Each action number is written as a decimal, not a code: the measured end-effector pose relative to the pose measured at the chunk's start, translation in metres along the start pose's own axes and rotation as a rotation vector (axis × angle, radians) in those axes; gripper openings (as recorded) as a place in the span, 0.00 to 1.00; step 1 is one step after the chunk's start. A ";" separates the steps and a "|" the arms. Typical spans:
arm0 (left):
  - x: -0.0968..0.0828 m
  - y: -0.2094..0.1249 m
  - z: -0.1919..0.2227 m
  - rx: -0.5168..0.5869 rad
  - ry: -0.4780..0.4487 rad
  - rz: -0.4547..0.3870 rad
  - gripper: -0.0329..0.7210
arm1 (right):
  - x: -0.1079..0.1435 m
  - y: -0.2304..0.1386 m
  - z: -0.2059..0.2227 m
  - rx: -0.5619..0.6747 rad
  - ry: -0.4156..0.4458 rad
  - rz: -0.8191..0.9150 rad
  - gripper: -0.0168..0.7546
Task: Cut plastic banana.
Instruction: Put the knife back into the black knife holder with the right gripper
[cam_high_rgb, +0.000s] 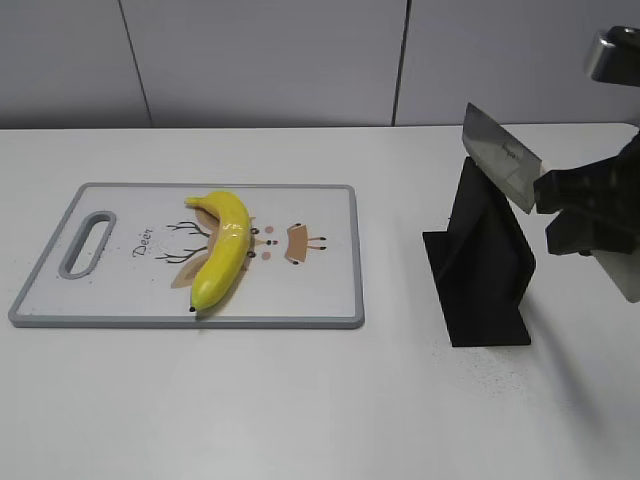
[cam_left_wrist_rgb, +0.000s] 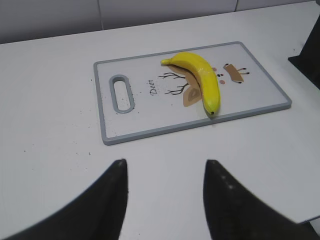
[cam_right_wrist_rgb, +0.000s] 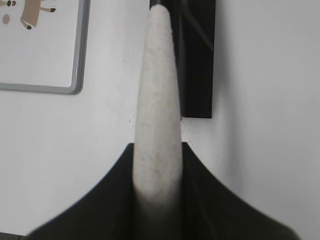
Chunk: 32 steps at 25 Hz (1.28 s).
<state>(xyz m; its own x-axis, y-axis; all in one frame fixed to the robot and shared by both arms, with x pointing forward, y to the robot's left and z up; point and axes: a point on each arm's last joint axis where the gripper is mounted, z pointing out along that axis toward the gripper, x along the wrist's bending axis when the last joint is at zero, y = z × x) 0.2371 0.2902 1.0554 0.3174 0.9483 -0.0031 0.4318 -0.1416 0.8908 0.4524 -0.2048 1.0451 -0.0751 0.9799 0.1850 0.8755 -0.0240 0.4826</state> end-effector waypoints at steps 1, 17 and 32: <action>0.000 0.000 0.000 0.000 0.000 0.000 0.67 | 0.000 0.001 0.000 -0.005 0.000 0.000 0.26; 0.000 0.000 0.000 -0.001 -0.001 0.000 0.56 | -0.001 0.003 0.005 -0.021 -0.023 0.010 0.26; 0.000 0.000 0.000 -0.003 0.000 0.000 0.55 | 0.000 -0.001 0.035 0.105 -0.045 0.038 0.26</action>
<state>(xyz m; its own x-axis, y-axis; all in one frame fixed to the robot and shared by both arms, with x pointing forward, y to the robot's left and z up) 0.2372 0.2901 1.0556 0.3176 0.9482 -0.0038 0.4297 -0.1404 0.8920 0.4688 -0.1974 1.0146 -0.0212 0.9865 0.1621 0.9228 -0.0431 0.3828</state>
